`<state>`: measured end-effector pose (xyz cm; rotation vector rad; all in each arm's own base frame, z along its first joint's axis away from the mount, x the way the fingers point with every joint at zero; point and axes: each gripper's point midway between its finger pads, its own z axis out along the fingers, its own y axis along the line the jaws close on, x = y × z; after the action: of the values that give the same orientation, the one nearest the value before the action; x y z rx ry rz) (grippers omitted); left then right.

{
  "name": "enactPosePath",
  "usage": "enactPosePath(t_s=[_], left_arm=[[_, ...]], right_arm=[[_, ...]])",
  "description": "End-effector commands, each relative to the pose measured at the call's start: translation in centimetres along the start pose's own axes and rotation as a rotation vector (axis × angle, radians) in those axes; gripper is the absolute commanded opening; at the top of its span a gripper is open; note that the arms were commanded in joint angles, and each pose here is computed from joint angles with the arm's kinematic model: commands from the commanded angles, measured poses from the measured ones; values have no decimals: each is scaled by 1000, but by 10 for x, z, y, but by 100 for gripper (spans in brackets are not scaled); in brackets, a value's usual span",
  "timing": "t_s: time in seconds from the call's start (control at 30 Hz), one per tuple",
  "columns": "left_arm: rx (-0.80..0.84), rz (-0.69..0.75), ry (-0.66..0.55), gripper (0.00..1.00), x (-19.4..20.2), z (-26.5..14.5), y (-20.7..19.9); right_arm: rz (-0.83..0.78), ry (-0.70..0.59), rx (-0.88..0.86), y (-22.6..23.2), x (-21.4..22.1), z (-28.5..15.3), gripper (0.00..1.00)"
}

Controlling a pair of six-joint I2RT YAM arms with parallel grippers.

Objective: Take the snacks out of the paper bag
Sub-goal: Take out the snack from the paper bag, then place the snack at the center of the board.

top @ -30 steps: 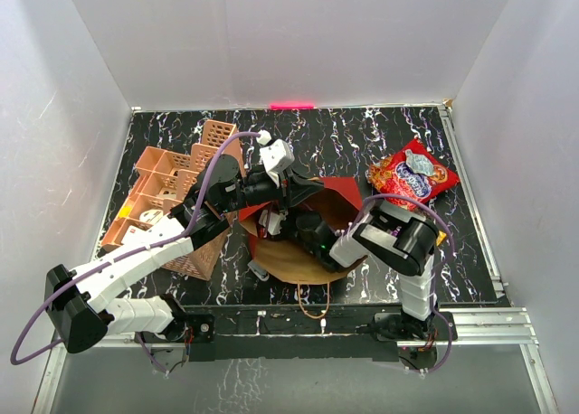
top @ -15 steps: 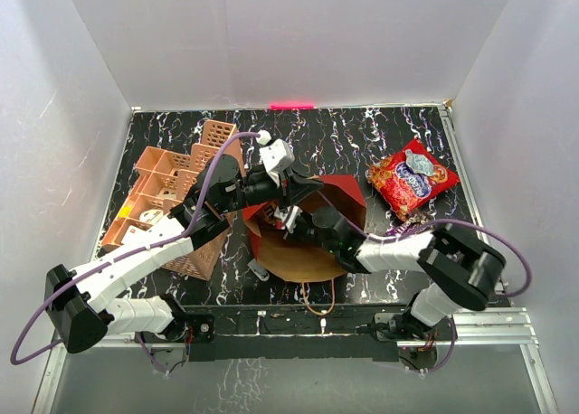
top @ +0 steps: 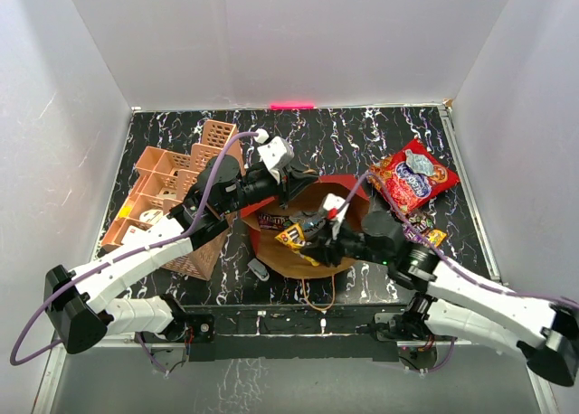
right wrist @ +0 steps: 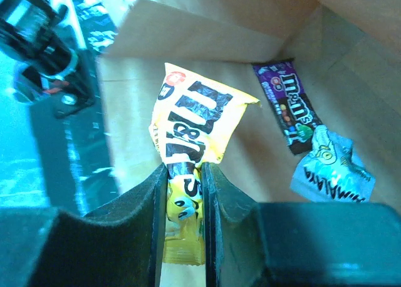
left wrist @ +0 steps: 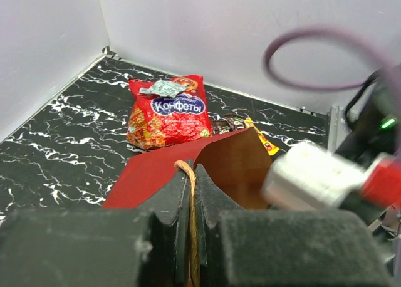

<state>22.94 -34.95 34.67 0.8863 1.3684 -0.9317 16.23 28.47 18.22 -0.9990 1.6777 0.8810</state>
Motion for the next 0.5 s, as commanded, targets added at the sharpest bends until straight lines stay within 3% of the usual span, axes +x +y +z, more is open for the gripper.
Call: enactPosePath(t_s=[0.0, 0.13, 0.47], left_arm=[[-52, 45, -54, 0, -21, -9, 6], [-52, 49, -57, 0, -22, -9, 6], [-50, 49, -36, 0, -13, -5, 7]], right_arm=[[199, -50, -43, 31, -47, -52, 7], [208, -115, 0, 35, -81, -96, 7], [423, -440, 662, -62, -149, -185, 7]])
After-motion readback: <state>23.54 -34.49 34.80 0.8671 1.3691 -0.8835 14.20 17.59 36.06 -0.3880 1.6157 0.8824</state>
